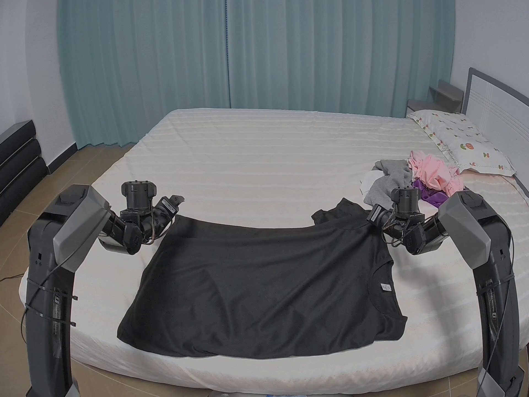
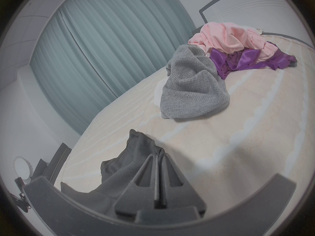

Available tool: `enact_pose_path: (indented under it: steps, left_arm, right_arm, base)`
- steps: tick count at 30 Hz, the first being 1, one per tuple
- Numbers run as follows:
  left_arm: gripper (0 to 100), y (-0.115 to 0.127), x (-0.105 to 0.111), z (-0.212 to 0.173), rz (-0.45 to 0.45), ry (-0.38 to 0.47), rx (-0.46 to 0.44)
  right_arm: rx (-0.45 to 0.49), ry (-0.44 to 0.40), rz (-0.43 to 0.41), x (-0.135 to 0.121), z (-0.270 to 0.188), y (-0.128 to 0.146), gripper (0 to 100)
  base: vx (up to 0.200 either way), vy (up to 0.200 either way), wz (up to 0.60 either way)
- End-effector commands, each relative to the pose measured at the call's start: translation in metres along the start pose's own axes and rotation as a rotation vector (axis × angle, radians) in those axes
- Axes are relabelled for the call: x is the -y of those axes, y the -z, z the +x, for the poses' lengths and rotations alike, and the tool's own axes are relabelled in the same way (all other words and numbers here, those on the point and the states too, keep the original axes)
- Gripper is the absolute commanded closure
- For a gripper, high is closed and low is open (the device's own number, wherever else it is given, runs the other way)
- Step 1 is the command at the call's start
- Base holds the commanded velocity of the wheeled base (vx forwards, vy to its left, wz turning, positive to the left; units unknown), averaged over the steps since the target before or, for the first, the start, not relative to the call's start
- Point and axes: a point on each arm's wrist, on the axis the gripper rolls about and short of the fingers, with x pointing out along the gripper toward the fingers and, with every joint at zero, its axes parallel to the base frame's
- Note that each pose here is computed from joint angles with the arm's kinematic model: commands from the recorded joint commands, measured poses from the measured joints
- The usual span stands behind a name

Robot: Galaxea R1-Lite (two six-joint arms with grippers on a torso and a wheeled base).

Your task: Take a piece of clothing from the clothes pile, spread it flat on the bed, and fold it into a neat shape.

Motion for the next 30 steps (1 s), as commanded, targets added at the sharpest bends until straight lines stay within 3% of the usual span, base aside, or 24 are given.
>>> enact_pose_path:
  steps: [1,13,14,25,26,30]
  left_arm:
    - [0,0.024,-0.015,0.025,0.013,-0.02,-0.033]
    - [0,0.026,-0.021,0.038,0.018,-0.039,0.013]
    - [100,0.025,-0.021,0.038,0.018,-0.039,0.013]
    - [100,0.018,-0.02,0.035,0.025,-0.058,0.034]
    - [100,0.008,-0.019,0.033,0.037,-0.068,0.079]
    - [100,-0.007,-0.015,0.027,0.03,-0.075,0.121]
  right_arm:
    - [-0.014,0.003,0.012,0.0,-0.001,0.005,100]
    - [-0.024,-0.007,0.011,-0.006,-0.001,0.01,100]
    - [-0.026,-0.009,0.01,-0.007,-0.001,0.011,100]
    - [0.012,-0.028,0.012,-0.012,-0.001,0.004,100]
    - [0.06,-0.042,0.013,-0.012,0.0,-0.001,100]
    - [0.089,-0.05,0.017,-0.012,0.002,-0.008,100]
  base:
    - [0.0,0.0,0.0]
    - [0.0,0.0,0.0]
    - [0.0,0.0,0.0]
    - [0.0,0.0,0.0]
    - [0.0,0.0,0.0]
    - [0.0,0.0,0.0]
